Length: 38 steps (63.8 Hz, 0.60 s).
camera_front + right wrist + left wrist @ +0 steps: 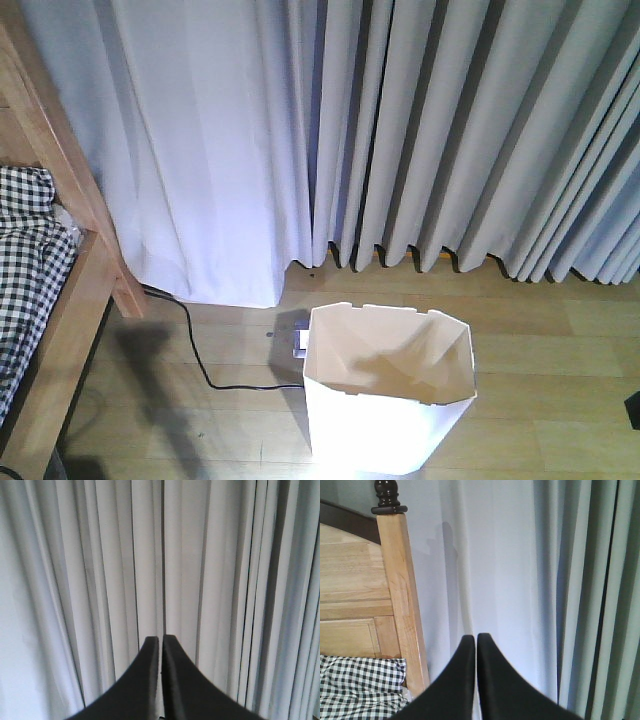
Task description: Move trash bin to bedside with robot
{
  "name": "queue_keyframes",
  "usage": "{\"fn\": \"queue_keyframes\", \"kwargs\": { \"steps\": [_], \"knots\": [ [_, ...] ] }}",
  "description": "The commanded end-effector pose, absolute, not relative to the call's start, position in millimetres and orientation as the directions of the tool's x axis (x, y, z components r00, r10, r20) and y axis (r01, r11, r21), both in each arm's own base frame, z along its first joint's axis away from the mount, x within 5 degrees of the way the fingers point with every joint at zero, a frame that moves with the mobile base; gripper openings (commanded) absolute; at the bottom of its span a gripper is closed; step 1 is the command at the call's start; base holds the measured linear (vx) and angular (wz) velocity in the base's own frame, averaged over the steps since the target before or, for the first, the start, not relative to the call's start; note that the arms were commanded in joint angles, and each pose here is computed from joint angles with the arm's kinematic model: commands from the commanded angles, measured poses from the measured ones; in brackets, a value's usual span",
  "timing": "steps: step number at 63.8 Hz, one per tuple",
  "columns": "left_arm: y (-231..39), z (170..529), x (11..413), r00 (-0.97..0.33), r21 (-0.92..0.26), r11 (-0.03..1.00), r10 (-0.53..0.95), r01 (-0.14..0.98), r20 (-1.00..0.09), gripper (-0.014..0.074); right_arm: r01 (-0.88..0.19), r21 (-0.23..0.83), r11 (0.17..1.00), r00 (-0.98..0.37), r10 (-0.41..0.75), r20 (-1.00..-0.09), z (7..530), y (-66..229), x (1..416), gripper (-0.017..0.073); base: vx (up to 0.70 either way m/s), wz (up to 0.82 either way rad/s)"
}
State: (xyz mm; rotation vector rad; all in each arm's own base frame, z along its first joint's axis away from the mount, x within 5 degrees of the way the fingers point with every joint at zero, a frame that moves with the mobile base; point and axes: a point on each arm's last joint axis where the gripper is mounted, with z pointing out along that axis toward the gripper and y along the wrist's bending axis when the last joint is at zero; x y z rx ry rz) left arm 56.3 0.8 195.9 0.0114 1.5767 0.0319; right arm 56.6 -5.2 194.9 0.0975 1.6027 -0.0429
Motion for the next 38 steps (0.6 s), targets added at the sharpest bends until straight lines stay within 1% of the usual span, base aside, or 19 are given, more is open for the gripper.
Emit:
{"fn": "queue_keyframes", "kwargs": {
  "steps": [1,38],
  "knots": [
    [0.3,199.0,56.1,0.064,0.004,1.000,0.005,-0.005,-0.998,-0.0006,0.082,0.024,0.996,0.046,0.020,-0.999,201.2,-4.7,55.7,-0.0008,0.00,0.00],
    [0.3,199.0,56.1,0.064,0.004,1.000,0.005,-0.005,-0.998,-0.0006,0.082,0.024,0.996,0.046,0.020,-0.999,201.2,-4.7,55.7,-0.0008,0.00,0.00]
  ]
}}
